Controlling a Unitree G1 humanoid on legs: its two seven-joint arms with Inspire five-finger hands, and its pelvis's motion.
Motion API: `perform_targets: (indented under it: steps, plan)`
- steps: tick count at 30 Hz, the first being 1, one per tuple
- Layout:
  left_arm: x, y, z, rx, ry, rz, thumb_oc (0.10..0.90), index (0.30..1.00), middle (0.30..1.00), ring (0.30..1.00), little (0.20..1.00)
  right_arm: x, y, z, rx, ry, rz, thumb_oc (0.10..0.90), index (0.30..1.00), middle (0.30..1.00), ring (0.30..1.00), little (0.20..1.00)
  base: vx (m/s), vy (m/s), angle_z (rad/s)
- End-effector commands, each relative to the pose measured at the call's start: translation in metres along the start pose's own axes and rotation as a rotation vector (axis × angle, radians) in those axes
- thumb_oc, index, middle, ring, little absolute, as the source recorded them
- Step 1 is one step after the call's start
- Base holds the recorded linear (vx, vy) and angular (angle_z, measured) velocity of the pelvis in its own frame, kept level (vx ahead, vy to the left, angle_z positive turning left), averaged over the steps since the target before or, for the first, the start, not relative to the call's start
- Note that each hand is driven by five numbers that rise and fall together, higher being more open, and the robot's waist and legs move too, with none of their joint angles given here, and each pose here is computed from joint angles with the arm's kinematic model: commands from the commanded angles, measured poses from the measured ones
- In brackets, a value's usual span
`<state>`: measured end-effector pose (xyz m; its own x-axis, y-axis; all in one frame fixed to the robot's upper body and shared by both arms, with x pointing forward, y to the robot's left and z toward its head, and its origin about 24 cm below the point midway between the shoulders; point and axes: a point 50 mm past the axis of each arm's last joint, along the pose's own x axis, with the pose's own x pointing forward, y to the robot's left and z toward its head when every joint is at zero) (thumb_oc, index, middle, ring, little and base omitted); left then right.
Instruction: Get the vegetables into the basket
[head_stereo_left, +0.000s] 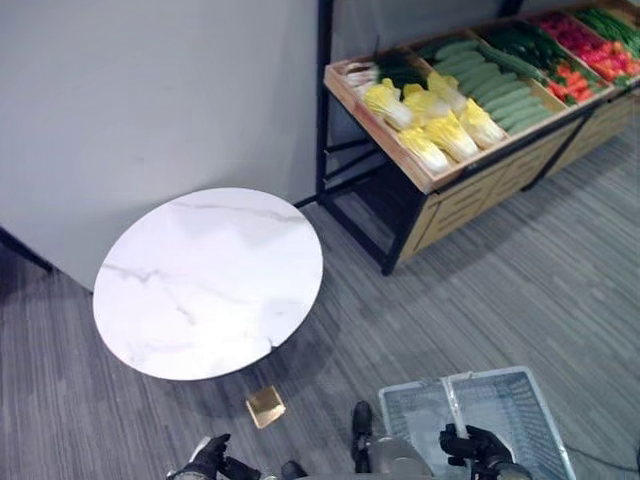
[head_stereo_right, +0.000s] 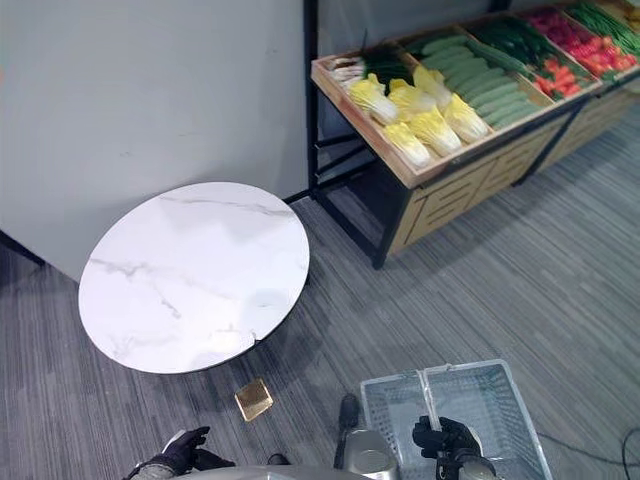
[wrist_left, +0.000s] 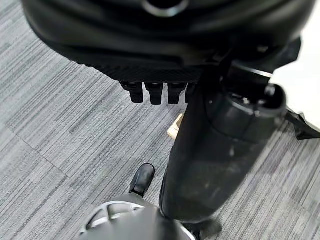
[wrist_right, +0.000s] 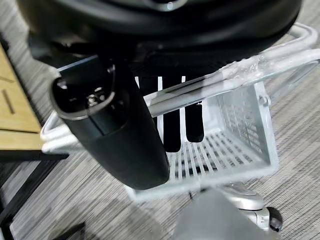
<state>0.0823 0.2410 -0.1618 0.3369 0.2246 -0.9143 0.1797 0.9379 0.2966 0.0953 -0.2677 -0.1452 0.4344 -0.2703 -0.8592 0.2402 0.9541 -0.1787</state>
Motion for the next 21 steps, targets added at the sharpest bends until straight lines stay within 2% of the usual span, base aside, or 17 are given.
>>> perform_targets:
  steps: [1,11,17,21]
  plan:
    - [0.002,0.013,0.006,0.003,0.001,0.043,0.900,1.000,1.000,1.000,1.000,0.005,0.018,0.040,-0.047,-0.150,0.078,0.400,0.300,0.300,0.300,0.300,0.09,-0.128,-0.57]
    - [0.003,0.009,0.020,0.004,-0.030,0.037,0.900,1.000,1.000,1.000,1.000,0.005,0.020,0.032,-0.066,-0.118,0.090,0.400,0.300,0.300,0.300,0.300,0.11,-0.229,-0.08]
    - [0.004,0.013,0.029,-0.042,-0.052,0.056,0.900,1.000,1.000,1.000,1.000,0.006,0.025,0.042,-0.161,-0.141,0.122,0.400,0.300,0.300,0.300,0.300,0.15,-0.354,-0.03]
    - [0.004,0.013,0.032,-0.114,-0.067,0.064,0.900,1.000,1.000,1.000,1.000,0.007,0.023,0.047,-0.236,-0.141,0.123,0.400,0.300,0.300,0.300,0.300,0.02,-0.018,-0.35]
